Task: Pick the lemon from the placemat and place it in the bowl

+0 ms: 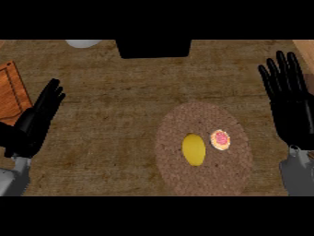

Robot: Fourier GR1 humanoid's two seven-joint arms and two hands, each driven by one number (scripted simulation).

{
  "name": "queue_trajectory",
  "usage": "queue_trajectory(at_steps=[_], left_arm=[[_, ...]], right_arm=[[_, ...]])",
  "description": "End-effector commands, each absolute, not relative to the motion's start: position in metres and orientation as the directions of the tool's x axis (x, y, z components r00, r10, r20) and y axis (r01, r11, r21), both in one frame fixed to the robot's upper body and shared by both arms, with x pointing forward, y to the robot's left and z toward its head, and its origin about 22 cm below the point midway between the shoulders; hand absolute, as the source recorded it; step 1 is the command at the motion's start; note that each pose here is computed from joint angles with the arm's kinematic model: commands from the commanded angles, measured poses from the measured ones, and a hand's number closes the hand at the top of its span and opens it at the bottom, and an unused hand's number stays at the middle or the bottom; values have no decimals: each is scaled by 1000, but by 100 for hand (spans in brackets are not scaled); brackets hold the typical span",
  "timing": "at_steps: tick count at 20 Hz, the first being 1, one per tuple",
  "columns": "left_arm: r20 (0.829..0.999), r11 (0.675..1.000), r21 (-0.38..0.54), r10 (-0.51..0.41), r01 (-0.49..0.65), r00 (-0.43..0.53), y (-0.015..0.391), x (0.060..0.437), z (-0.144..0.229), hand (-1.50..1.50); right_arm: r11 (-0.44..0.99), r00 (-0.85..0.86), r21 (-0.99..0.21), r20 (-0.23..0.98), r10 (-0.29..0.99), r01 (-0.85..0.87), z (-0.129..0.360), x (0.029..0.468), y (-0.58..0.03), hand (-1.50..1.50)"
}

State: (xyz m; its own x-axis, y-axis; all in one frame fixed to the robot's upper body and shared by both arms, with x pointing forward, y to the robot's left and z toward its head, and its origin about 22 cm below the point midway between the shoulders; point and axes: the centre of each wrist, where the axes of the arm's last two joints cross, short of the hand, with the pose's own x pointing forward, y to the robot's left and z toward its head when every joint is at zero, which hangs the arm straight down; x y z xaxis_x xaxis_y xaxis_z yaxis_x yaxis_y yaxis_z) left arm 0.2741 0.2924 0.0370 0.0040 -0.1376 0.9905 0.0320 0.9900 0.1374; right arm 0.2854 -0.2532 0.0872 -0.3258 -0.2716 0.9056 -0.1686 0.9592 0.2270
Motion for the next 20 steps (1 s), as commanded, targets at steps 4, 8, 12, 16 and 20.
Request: queue_trajectory(at_steps=[4,8,12,16,20], left_arm=[[971,966,232,-237,-115,-31,313,286,63,0],[965,953,260,-262,-158,9,327,277,52,0],[965,941,261,-255,-214,55,335,270,50,0],[966,945,258,-255,-200,43,335,263,47,0],[966,947,257,-256,-195,33,327,265,54,0]], right_arm=[[974,-504,-173,860,79,-144,154,278,-257,150],[705,-170,-709,691,702,30,135,268,-326,-150],[729,-58,-649,737,673,217,99,223,-296,-150],[679,-81,-711,677,731,185,92,168,-253,-150],[656,1,-720,674,739,227,108,120,-232,-150]])
